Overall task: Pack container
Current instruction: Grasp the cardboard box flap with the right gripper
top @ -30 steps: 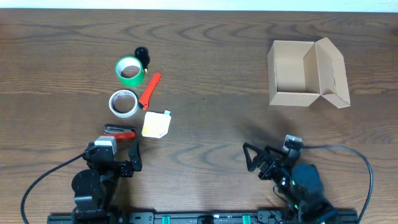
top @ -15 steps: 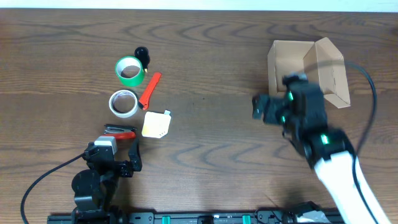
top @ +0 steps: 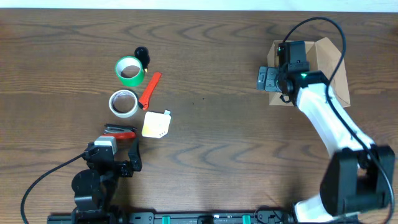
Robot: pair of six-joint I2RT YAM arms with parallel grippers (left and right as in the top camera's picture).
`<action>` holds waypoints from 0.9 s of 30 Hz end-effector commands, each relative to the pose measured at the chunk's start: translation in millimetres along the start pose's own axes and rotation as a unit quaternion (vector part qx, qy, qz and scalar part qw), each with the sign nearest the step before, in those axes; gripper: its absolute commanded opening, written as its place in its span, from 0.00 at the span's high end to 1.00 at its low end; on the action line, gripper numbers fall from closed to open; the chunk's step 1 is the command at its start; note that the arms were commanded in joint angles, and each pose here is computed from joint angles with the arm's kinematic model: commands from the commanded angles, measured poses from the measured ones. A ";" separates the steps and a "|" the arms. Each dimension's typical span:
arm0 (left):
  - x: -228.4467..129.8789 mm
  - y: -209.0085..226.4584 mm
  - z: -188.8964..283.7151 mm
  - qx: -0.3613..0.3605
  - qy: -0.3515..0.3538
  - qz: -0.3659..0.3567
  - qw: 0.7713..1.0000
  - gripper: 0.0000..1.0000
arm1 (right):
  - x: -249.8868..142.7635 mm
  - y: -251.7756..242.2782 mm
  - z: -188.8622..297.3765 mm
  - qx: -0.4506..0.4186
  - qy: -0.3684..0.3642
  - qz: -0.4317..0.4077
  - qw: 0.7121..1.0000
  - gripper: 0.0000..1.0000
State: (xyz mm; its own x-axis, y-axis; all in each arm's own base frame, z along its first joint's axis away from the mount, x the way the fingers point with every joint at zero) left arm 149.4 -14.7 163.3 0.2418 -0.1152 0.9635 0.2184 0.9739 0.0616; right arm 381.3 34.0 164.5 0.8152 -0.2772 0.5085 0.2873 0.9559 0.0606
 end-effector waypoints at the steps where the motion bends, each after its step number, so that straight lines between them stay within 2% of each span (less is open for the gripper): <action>1: -7.5 1.6 -2.3 0.007 0.009 -0.004 1.000 0.05 | 6.1 -3.6 -14.9 -0.007 0.001 0.001 1.000 0.04; 2: -7.5 1.6 -2.3 0.007 0.009 -0.004 1.000 0.05 | 5.8 -3.1 -18.9 -0.008 0.001 0.001 1.000 0.13; 3: -7.5 1.6 -2.3 0.007 0.009 -0.004 1.000 0.05 | 6.1 -2.4 -21.7 -0.007 0.000 0.001 1.000 0.30; 5: -7.5 1.6 -2.3 0.007 0.009 -0.004 1.000 0.05 | 9.0 -0.7 -22.3 -0.003 -0.009 -0.001 1.000 0.93; 6: -7.5 1.6 -2.3 0.007 0.009 -0.004 1.000 0.05 | 11.8 1.2 -20.2 0.003 -0.017 -0.001 1.000 0.99; 11: -7.5 1.6 -2.3 0.007 0.009 -0.004 1.000 0.05 | 23.3 12.8 -1.9 0.025 -0.048 0.027 0.998 0.99; 18: -7.5 1.6 -2.3 0.007 0.009 -0.004 1.000 0.05 | 10.0 56.4 23.8 0.101 -0.053 0.165 0.980 0.99; 23: -7.5 1.6 -2.3 0.007 0.009 -0.004 1.000 0.05 | -20.9 93.1 34.4 0.187 -0.014 0.268 0.945 0.99; 27: -7.5 1.6 -2.3 0.007 0.009 -0.004 1.000 0.05 | -50.8 118.3 46.1 0.251 0.008 0.388 0.887 0.99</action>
State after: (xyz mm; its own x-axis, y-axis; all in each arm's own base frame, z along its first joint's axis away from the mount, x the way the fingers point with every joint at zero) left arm 149.4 -14.7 163.3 0.2418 -0.1152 0.9635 0.2184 0.9739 0.0616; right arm 363.2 137.4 170.6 0.8145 0.2836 0.5061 -0.3713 0.9252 0.0791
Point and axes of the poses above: each gripper's point midway between its finger pads, its own z axis back along the fingers, its own y axis along the line the jaws close on, x = y × z, the point moved 8 cm from there along z, back along the fingers, and after that the axes turned 9 degrees about -z, right-handed, at the moved point
